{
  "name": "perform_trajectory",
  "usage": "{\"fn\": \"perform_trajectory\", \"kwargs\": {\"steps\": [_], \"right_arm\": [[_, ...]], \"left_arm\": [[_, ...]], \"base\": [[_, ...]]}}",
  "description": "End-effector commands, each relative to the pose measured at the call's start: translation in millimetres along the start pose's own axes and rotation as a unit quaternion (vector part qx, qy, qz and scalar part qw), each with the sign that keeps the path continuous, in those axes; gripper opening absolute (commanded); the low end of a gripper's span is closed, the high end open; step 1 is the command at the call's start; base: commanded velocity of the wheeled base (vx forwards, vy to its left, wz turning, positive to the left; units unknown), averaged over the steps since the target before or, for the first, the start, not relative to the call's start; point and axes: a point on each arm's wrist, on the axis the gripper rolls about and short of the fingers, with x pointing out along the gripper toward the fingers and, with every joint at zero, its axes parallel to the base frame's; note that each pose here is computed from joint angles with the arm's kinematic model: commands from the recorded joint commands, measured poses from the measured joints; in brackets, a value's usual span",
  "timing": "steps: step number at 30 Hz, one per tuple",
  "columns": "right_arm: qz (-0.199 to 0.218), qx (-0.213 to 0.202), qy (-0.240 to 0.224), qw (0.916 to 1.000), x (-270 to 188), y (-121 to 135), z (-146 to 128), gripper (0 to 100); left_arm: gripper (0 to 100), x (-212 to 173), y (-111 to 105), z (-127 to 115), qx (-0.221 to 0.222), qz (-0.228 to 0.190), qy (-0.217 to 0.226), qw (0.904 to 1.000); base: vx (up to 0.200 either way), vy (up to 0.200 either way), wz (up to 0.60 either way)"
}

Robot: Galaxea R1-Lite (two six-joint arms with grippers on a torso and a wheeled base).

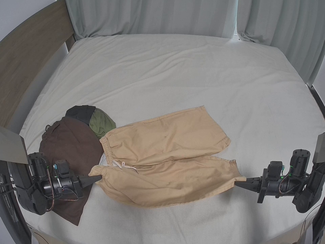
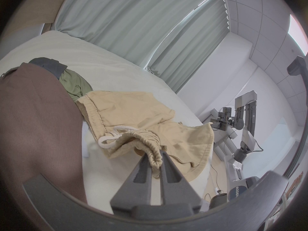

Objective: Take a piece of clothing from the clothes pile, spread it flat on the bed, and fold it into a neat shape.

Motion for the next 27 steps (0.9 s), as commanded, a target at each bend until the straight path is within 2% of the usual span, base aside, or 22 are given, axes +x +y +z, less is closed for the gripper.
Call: {"fn": "perform_trajectory", "kwargs": {"steps": [1, 13, 19, 21, 27], "right_arm": [[-0.001, -0.003, -0.007, 1.0000, 0.3, -0.5, 4.1, 0], [-0.003, -0.009, -0.038, 0.9992, -1.3, 0.5, 21.9, 0], [-0.005, -0.014, -0.044, 0.9989, -1.8, 0.4, 24.8, 0], [-0.006, -0.017, -0.048, 0.9987, -2.9, 1.0, 27.5, 0], [-0.005, -0.018, -0.058, 0.9981, -5.7, 4.1, 33.2, 0]], "left_arm": [[0, 3.2, 3.4, 6.1, 0.014, 0.015, -0.010, 0.9997], [0, 12.1, 0.9, 16.2, 0.035, 0.049, -0.024, 0.9979], [0, 18.9, -4.0, 27.7, 0.019, 0.080, -0.046, 0.9956], [0, 26.3, -9.4, 31.9, 0.002, 0.099, -0.058, 0.9934], [0, 28.1, -17.2, 37.5, 0.004, 0.097, -0.067, 0.9931]], "base": [[0.000, 0.000, 0.00], [0.000, 0.000, 0.00], [0.000, 0.000, 0.00], [0.000, 0.000, 0.00], [0.000, 0.000, 0.00]]}}
